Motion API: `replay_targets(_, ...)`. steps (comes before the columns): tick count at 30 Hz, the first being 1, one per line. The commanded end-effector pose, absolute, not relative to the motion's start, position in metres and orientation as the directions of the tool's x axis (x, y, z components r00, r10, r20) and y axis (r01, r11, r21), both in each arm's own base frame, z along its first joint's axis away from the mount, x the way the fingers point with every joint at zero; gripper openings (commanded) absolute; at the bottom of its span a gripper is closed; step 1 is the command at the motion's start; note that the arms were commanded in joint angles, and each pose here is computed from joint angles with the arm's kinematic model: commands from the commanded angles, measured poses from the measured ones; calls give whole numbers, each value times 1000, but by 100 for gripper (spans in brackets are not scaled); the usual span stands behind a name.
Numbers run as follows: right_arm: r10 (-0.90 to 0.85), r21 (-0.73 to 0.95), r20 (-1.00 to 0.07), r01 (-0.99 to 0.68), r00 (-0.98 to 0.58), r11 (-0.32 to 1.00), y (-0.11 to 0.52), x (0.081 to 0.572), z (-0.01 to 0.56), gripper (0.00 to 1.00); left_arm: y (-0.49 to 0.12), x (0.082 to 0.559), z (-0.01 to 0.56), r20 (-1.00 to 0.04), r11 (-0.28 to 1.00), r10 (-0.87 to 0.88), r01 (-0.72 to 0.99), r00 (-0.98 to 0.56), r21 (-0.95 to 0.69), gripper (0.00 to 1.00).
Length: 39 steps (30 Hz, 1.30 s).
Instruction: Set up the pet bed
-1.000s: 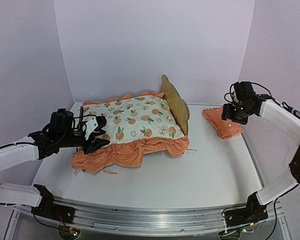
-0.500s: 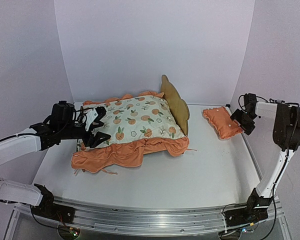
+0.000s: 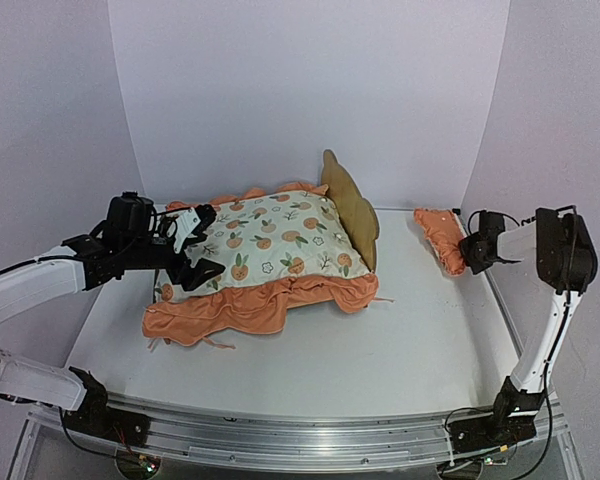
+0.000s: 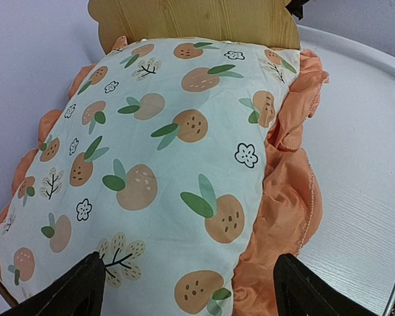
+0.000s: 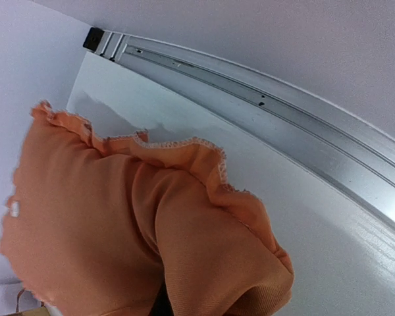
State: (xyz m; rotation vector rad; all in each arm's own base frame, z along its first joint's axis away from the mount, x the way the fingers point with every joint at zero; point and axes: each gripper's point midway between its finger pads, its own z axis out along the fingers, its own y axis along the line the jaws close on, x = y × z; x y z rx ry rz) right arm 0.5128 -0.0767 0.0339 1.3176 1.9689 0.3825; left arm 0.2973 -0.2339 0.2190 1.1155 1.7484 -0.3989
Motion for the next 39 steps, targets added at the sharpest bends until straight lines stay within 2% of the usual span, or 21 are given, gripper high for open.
replay_targets(1, 809, 658, -549, 490, -207, 572, -67, 542, 138, 0, -231, 302, 234, -880, 544, 474, 797, -36, 261, 91)
replay_targets(4, 651, 542, -728, 399, -216, 739, -41, 542, 223, 0, -228, 298, 235, -890, 557, 455, 789, -31, 258, 91)
replay_targets(7, 454, 399, -873, 276, -178, 874, 10, 534, 307, 0, -228, 291, 238, -907, 564, 420, 795, -44, 223, 90)
replay_targets(10, 225, 211, -969, 128, -106, 969, 83, 519, 383, 0, -228, 284, 245, -931, 586, 353, 797, -87, 148, 89)
replay_targets(13, 19, 20, -999, -38, -33, 999, 166, 500, 434, 0, -227, 276, 250, -945, 594, 307, 799, -110, 99, 89)
replay_targets(18, -299, -315, -949, -223, 101, 923, 300, 463, 455, 0, -213, 270, 252, -952, 640, 288, 761, -103, 111, 88)
replay_targets(21, -455, -478, -879, -294, 146, 828, 369, 452, 427, 0, -202, 274, 256, -949, 687, 299, 713, -97, 143, 88)
replay_targets(25, -575, -574, -808, -388, 127, 721, 426, 442, 367, 0, -187, 283, 263, -944, 742, 320, 640, -79, 199, 88)
replay_targets(29, -606, -591, -787, -428, 119, 684, 453, 437, 343, 0, -181, 287, 262, -938, 760, 336, 612, -80, 220, 88)
replay_targets(32, -599, -613, -782, -378, 169, 694, 457, 444, 376, 0, -183, 288, 262, -941, 758, 328, 618, -85, 209, 88)
replay_targets(39, -649, -694, -707, -103, 282, 712, 433, 469, 457, 0, -188, 287, 266, -947, 742, 315, 640, -71, 199, 87)
